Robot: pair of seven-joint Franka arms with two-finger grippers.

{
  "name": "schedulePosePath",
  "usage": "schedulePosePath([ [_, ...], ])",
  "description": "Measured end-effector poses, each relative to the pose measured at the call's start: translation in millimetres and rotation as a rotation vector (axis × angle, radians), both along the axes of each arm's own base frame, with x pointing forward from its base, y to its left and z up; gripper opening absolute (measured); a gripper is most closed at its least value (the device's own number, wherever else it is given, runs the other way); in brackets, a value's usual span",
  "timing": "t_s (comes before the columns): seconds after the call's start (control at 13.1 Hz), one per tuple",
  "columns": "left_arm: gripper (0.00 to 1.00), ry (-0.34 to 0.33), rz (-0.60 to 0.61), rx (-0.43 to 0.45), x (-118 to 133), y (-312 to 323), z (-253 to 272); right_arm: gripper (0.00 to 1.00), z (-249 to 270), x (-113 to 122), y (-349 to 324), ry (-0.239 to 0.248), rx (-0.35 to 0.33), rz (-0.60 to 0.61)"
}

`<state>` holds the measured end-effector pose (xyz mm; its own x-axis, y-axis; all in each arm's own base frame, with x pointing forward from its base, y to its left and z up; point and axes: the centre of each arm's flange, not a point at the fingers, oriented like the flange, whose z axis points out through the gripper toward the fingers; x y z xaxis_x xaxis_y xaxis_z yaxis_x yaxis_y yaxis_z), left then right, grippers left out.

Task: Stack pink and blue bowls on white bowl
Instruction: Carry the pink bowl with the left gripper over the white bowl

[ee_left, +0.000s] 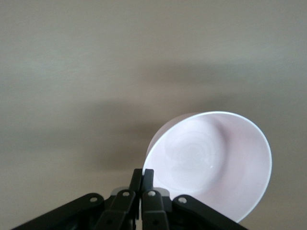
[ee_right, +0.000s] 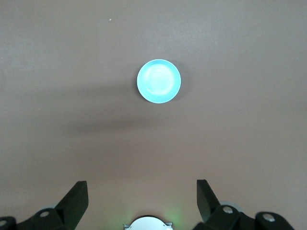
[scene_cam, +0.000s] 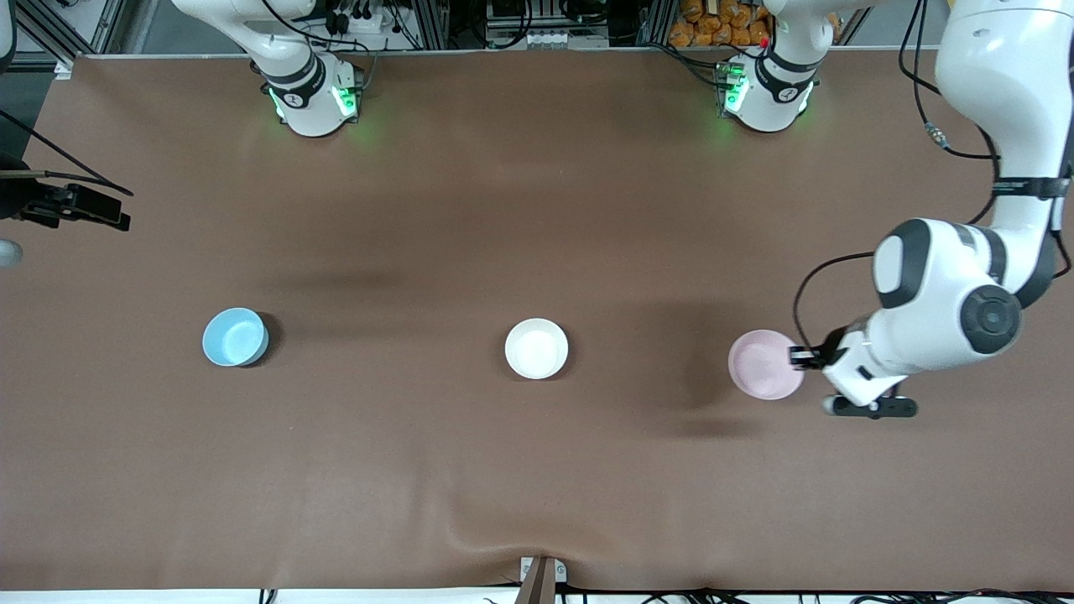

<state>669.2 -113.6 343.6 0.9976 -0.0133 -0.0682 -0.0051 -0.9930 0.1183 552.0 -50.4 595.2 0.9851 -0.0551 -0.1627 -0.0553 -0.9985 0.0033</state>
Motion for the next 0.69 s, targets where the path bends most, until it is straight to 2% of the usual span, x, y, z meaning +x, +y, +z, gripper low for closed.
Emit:
schedulePosePath([
  [0.3,0.03,-0.006,0.060,0.001,-24,-127,17,1.00,-1,1,0,-0.001,0.000,0.000],
  [0.69,0.03,0.008,0.126,-0.015,-44,-225,11,1.00,-1,1,2,-0.002,0.000,0.003],
])
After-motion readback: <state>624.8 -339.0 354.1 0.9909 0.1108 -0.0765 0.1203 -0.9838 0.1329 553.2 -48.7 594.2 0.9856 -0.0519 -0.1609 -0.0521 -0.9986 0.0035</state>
